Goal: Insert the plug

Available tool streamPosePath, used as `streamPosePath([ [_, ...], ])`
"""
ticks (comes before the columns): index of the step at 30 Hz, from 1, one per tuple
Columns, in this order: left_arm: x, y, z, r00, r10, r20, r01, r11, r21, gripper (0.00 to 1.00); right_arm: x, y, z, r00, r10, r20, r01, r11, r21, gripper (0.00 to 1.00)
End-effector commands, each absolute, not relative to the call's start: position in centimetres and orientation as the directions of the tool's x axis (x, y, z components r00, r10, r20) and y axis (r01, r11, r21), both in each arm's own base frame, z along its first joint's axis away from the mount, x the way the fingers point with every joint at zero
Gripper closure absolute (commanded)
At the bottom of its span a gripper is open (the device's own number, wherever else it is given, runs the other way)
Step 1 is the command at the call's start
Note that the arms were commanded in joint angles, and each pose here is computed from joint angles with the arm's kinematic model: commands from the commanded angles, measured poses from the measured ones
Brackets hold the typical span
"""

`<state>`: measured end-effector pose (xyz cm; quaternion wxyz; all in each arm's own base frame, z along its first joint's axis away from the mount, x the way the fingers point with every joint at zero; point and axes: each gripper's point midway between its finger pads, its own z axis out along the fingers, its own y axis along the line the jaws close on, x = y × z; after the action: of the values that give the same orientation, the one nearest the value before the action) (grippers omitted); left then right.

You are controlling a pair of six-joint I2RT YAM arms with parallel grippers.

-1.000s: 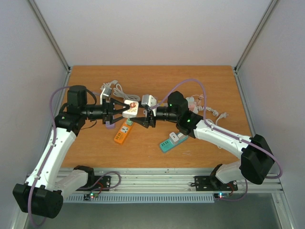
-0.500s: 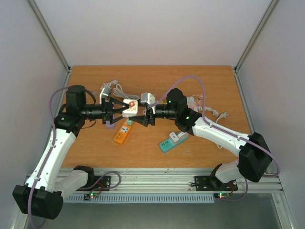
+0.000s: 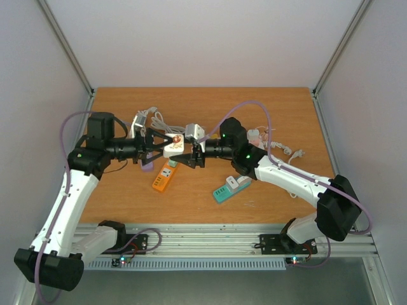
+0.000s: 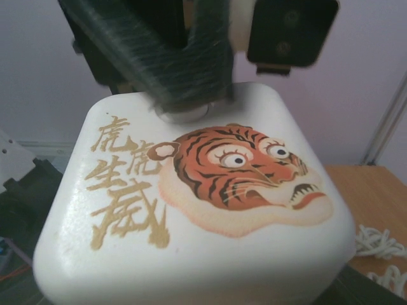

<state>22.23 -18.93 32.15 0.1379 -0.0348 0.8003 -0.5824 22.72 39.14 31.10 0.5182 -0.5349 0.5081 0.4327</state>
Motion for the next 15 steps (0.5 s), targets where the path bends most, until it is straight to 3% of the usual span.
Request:
streamPosePath([
  [1,23.3,-15.5,30.1,-0.878,-0.220,-0.425,0.204,0.631,-0.748,0.01,22.7,38.4,32.2,0.155,-0.117,-0.981,-0.979,0.112,-0.168,0.70],
  [5,23.5,-14.6,30.3,-0.841,-0.197,-0.504,0.247,0.689,-0.681,0.01,23.6,37.9,30.6,0.145,-0.208,-0.967,-0.965,0.184,-0.185,0.70],
  [15,22.2,-16.4,31.5,-0.832,-0.139,-0.536,0.362,0.597,-0.716,0.01,24.5,38.6,28.0,0.108,-0.402,-0.909,-0.940,0.257,-0.225,0.66],
])
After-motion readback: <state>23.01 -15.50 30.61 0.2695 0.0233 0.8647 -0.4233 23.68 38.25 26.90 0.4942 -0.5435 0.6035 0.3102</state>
